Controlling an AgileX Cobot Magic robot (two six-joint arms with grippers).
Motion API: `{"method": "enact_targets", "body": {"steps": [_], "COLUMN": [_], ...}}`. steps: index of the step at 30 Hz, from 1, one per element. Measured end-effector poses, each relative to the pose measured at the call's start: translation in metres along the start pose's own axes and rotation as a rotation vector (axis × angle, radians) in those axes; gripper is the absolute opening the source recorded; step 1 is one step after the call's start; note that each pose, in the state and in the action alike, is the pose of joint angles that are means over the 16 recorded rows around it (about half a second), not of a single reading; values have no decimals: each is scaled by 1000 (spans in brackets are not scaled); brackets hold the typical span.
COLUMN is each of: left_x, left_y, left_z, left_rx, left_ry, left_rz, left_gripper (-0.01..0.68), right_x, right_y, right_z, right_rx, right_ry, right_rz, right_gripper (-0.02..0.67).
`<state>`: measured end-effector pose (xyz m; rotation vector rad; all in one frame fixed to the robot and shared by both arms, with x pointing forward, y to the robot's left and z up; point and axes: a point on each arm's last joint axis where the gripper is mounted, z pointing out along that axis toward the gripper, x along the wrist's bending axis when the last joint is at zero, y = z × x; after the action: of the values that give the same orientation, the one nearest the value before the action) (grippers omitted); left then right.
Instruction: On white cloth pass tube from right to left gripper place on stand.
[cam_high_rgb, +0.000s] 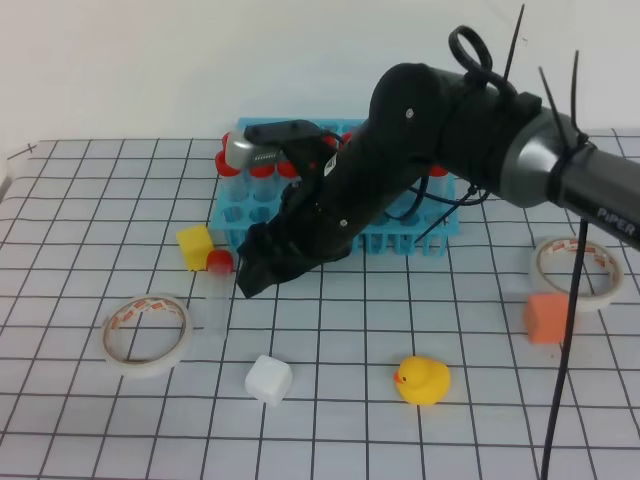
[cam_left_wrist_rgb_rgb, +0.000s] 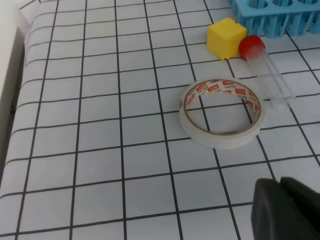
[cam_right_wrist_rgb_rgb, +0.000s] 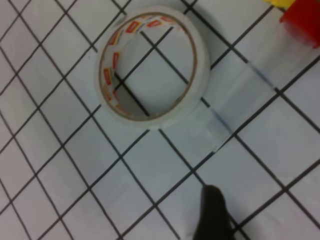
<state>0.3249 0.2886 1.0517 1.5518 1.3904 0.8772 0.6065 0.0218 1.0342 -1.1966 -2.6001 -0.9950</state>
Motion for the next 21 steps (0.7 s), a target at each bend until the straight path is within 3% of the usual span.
{"method": "enact_targets", "body": {"steps": [10,21], "left_x": [0,-1], "left_y": [0,0], "left_z": [0,0], "left_rx": [-1,-3], "left_ry": [-5,-8], "left_rz": [-9,-16], "left_gripper": [-1,-1], "right_x": [-4,10], "right_y": [0,4], "right_z": [19,30], "right_rx": [-28,-99], "right_ry": [-13,-21], "right_rz": [28,12], "right_gripper": [455,455]}}
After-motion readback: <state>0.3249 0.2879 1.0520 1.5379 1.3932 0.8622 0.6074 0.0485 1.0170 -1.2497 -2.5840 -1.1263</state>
